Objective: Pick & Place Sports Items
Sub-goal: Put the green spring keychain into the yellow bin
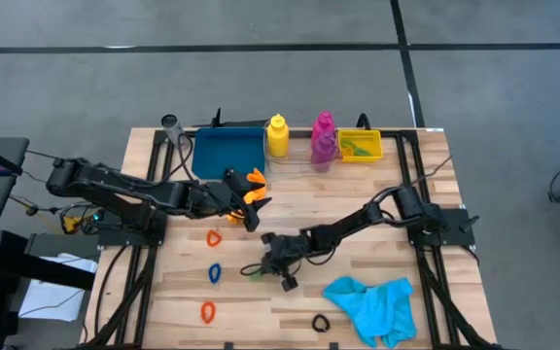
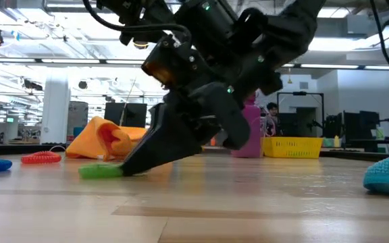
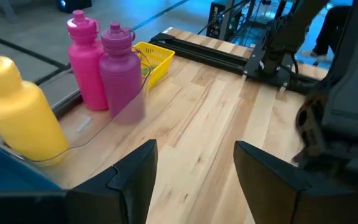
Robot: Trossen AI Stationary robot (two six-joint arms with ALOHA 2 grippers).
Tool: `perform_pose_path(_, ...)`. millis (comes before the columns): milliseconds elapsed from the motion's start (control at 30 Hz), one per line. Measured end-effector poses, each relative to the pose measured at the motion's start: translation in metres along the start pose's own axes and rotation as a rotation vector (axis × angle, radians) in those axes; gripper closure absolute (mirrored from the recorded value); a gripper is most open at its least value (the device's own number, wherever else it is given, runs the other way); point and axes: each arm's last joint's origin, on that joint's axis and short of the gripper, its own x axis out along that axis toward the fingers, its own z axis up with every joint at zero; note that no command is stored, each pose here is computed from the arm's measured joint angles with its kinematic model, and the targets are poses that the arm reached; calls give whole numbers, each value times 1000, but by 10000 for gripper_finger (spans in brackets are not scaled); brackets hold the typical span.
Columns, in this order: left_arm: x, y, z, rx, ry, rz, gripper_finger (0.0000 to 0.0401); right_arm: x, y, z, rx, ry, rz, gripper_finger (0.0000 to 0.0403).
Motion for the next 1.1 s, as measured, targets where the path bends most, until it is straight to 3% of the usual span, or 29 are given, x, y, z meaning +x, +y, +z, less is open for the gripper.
perform_pose_path(200, -15, 7, 4, 90, 19, 2, 192, -16, 8, 17, -18, 20, -107, 380)
perform_pose_path(567, -53, 26, 26, 106, -92, 2, 192, -65, 22, 54, 120, 13, -408, 380)
perform_pose_path(800, -50, 27, 42, 204, -231, 39, 192, -128, 38, 69, 259, 79, -749, 380)
perform_pose_path(1100, -26, 37, 52, 309, -307, 47, 192, -247, 45, 65, 430, 76, -1085, 380)
